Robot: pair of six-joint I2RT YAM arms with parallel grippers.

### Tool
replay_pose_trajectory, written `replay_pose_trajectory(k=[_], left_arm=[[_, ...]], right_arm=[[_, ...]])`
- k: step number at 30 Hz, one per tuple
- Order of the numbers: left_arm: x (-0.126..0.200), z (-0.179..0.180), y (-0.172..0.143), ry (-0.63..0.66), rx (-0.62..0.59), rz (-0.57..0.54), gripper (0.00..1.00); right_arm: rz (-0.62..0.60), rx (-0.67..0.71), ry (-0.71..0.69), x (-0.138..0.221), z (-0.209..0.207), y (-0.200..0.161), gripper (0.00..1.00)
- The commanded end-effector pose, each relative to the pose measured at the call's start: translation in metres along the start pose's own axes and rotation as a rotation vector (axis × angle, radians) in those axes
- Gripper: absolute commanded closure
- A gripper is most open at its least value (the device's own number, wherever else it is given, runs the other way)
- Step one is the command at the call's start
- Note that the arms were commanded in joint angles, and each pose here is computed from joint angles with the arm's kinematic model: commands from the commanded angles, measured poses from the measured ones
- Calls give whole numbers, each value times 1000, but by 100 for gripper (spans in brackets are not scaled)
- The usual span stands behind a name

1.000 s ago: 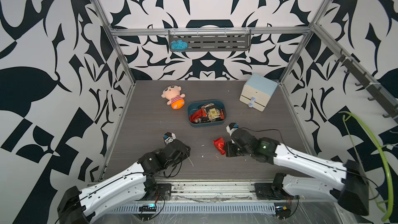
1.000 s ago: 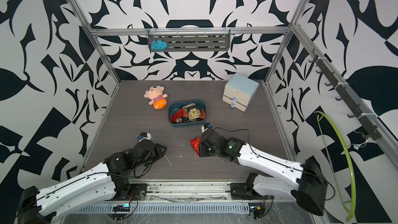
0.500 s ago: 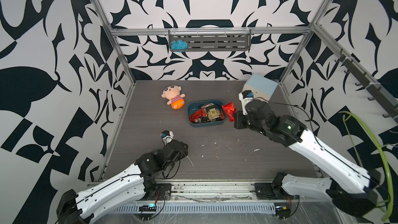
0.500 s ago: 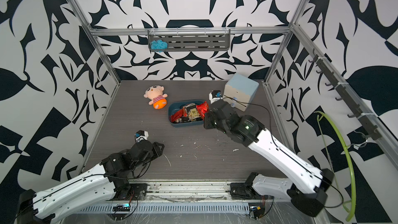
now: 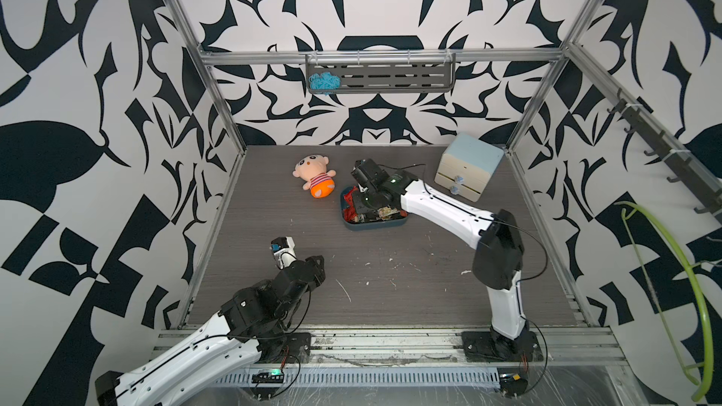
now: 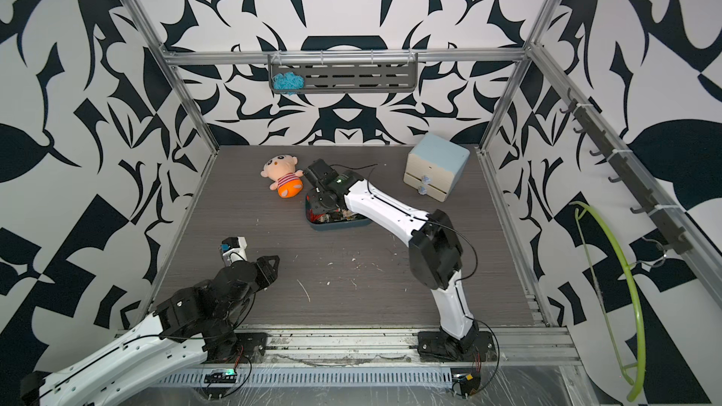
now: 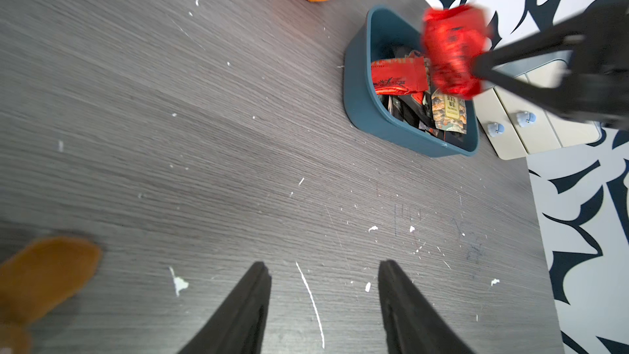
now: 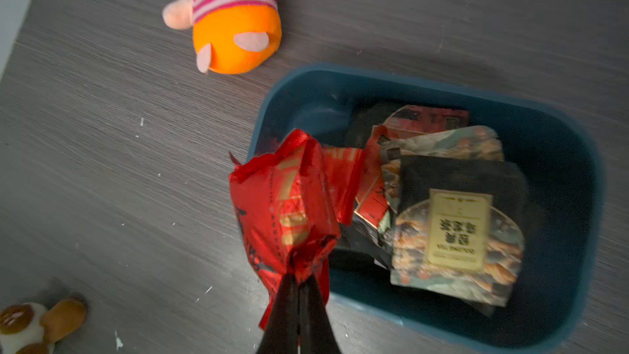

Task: Put the tea bags into the storage box
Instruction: Place the tea bag in the storage box, then reset both arms

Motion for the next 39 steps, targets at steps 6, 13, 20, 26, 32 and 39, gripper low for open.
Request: replay_pose_trajectory(k=[6,13,20,26,32,39], left_arm=[[3,21,-5,48,-20,-16,36],[4,25,-4,69,-20,-27,29],[9,15,2,89,-40,-11,4],[15,0,12,80,-86,1,0],[24,-24,30,81,-130,-15,0],[21,-56,50,115,-187,-72,0]], right_arm=[[-22,-41,-50,-11,-1,20,100],[-17,-63,-136,-15,-10,17,81],[-60,-76,-31,14,-4,22,49],[-164,-58,47,73,-9,20,42],[-355,-45,146,155,-28,-2,29],[-618,-77,46,242,-82,-60,1]])
Point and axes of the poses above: each gripper's point midway between its finger pads, its own x axis back along the fingers, its own z axis along the line the jaws close on, y = z × x, the point moved 9 cm from there along x, back along the fingers
